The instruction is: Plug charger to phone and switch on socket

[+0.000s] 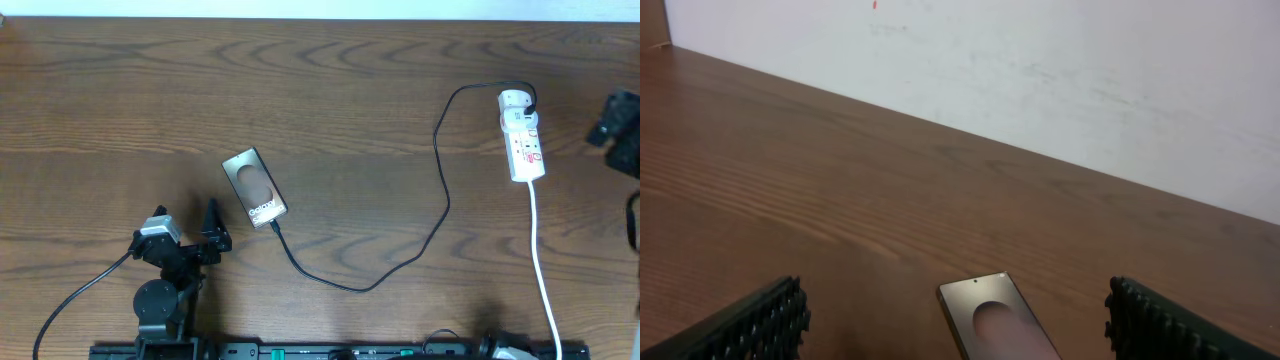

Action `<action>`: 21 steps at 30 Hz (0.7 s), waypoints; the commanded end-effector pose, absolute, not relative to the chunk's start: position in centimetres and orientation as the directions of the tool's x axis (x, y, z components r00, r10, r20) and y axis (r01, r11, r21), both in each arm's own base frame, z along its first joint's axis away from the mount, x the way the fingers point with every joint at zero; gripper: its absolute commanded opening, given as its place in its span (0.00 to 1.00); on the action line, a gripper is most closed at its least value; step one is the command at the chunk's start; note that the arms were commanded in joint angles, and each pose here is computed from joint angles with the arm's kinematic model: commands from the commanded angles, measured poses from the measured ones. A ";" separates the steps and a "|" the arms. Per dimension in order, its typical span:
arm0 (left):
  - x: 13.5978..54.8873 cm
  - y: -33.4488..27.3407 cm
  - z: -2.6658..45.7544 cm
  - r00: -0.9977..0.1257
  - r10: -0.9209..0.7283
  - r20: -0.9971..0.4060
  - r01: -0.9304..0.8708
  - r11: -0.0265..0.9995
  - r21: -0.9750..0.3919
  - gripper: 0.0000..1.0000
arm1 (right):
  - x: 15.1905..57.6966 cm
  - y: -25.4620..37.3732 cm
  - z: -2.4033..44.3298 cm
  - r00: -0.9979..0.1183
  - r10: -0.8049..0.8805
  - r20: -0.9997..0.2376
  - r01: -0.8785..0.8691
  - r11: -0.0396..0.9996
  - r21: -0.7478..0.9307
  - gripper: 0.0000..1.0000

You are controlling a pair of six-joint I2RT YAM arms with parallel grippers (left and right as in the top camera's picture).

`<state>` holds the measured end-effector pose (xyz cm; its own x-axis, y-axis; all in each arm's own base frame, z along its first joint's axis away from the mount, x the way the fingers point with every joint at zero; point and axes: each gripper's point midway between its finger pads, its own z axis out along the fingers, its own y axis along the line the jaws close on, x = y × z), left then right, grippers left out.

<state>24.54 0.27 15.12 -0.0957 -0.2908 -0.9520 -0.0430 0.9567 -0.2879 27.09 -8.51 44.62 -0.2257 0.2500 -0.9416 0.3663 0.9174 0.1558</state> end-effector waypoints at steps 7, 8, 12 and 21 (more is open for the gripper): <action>24.4 0.7 13.6 -0.140 -0.272 -0.952 -0.077 0.962 -0.263 0.94 | 23.1 -4.4 46.2 0.156 0.182 -0.971 0.171 0.963 0.208 0.99; 24.4 0.7 13.6 -0.140 -0.271 -0.952 -0.077 0.962 -0.263 0.95 | 22.9 -4.1 46.0 0.195 0.168 -0.966 0.153 0.968 0.199 0.99; 24.4 0.7 13.6 -0.140 -0.271 -0.952 -0.077 0.962 -0.263 0.94 | 22.4 -1.7 44.5 0.335 -0.024 -0.942 0.063 0.998 -0.004 0.99; 24.4 0.7 13.6 -0.140 -0.272 -0.952 -0.077 0.962 -0.263 0.94 | 23.1 0.4 34.5 0.370 -0.183 -0.911 0.022 0.982 -0.188 0.99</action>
